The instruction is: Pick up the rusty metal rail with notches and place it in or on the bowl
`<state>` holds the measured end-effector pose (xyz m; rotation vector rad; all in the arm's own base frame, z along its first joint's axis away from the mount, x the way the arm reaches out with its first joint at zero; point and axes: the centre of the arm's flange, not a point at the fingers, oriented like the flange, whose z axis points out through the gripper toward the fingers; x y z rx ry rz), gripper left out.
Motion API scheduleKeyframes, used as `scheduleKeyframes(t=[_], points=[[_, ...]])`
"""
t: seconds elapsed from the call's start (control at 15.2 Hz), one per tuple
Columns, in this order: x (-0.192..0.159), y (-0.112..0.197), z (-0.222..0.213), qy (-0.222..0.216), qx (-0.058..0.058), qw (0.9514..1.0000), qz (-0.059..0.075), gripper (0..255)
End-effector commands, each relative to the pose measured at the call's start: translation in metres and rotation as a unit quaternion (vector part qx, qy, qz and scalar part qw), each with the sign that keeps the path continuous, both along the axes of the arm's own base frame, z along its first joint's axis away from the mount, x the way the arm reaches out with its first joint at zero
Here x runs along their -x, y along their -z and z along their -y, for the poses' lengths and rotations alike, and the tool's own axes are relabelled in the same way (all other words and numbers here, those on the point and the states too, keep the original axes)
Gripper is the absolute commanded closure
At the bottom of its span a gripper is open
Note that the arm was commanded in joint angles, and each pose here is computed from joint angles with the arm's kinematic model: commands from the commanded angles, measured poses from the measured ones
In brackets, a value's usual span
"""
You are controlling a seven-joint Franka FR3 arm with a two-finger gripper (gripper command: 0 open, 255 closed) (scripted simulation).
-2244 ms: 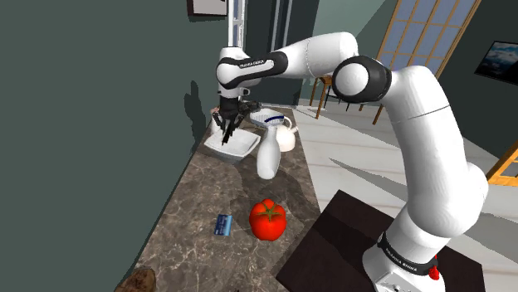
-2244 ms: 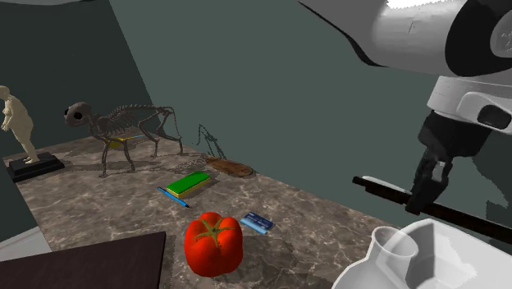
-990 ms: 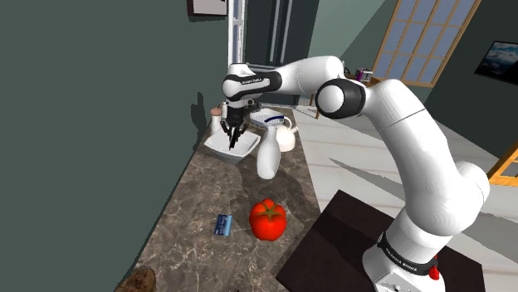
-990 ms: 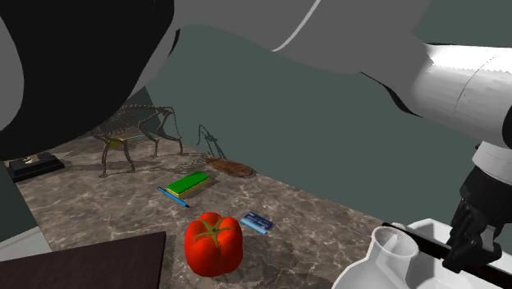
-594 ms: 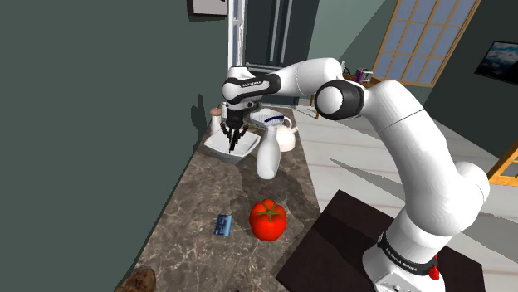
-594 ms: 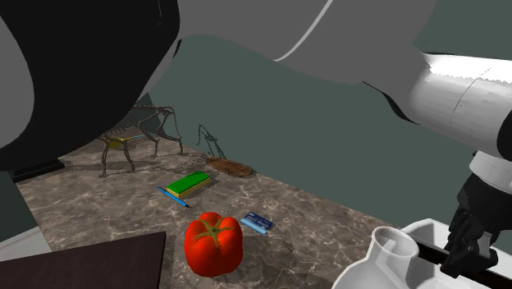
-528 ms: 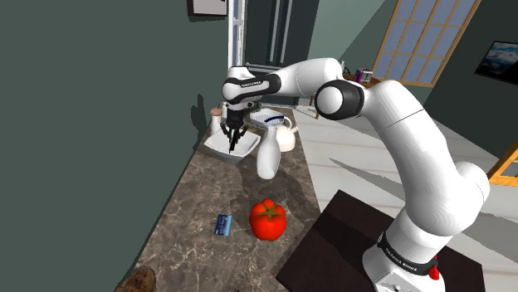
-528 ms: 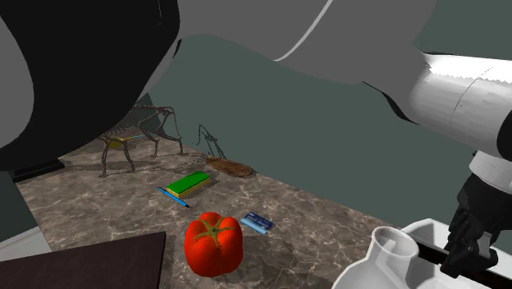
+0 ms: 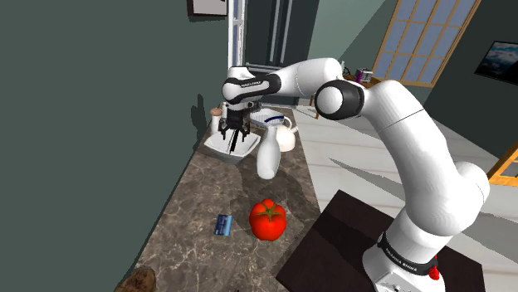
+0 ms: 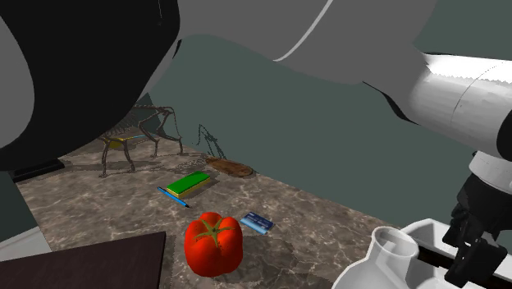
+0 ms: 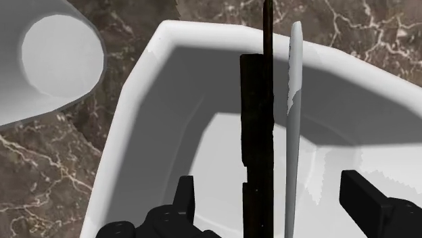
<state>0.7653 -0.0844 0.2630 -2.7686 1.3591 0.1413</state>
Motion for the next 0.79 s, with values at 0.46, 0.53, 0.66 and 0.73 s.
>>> scheduleKeyframes(t=[0.46, 0.53, 0.66, 0.73], points=[[-0.003, -0.050, 0.004, 0.000, 0.000, 1.0000, 0.000, 0], [-0.003, -0.050, 0.004, 0.000, 0.000, 1.0000, 0.000, 0], [-0.003, -0.050, 0.004, 0.000, 0.000, 1.0000, 0.000, 0], [-0.003, -0.050, 0.004, 0.000, 0.000, 1.0000, 0.000, 0]])
